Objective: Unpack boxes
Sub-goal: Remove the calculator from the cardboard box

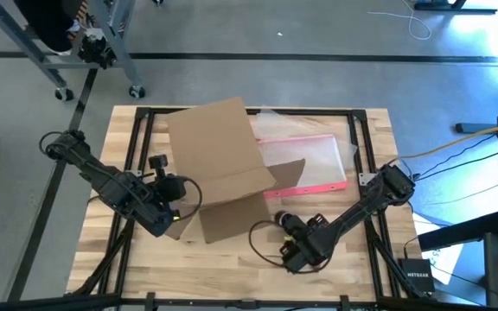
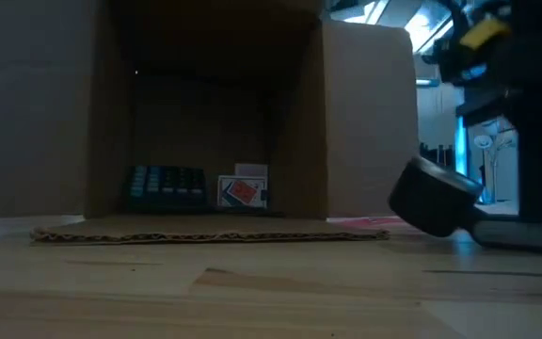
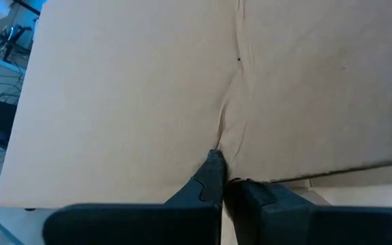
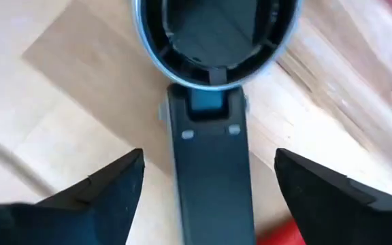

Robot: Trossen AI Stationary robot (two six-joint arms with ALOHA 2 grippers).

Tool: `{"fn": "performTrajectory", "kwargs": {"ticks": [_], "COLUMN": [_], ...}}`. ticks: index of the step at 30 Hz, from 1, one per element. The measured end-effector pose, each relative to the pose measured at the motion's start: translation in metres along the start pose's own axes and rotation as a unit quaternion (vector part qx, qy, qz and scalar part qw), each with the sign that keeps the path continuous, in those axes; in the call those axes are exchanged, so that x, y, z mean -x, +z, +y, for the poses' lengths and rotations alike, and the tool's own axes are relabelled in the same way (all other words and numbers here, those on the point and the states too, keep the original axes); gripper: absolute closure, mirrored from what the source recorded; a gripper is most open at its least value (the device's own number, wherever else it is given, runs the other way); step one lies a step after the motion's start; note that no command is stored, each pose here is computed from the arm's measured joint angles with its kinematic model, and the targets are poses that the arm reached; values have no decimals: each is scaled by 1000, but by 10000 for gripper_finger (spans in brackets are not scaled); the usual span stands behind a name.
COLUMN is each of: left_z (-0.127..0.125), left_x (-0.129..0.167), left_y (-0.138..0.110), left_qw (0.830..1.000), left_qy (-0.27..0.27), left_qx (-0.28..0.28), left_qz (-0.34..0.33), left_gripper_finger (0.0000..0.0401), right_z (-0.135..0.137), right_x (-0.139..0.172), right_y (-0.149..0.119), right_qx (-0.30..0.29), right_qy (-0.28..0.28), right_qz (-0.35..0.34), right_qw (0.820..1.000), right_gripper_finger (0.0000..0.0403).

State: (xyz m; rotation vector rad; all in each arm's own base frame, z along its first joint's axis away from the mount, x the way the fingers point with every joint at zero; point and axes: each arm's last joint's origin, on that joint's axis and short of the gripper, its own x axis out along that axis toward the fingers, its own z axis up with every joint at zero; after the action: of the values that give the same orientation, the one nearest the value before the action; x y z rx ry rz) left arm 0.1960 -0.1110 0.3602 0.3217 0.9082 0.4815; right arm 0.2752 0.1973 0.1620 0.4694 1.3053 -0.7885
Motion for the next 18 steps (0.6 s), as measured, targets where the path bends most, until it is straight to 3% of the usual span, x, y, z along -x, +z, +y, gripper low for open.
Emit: {"fn": "performTrajectory", "kwargs": {"ticks": [10,18], "left_z": [0,0], "left_x": [0,0], "left_y": [0,0], "left_qw": [1000,1000], "left_qy": [-2,-3], "left_qx": [0,-2], "left_qz": [2,2], "left_gripper_finger": [397,397], "right_z": [3,9], "right_x": [43,74], "right_y": [11,19], "right_qx": [51,78], "right_qy": [-22,7], "right_qz": [4,-4], "right_qw": [998,997], "right_gripper_finger": [84,84]}}
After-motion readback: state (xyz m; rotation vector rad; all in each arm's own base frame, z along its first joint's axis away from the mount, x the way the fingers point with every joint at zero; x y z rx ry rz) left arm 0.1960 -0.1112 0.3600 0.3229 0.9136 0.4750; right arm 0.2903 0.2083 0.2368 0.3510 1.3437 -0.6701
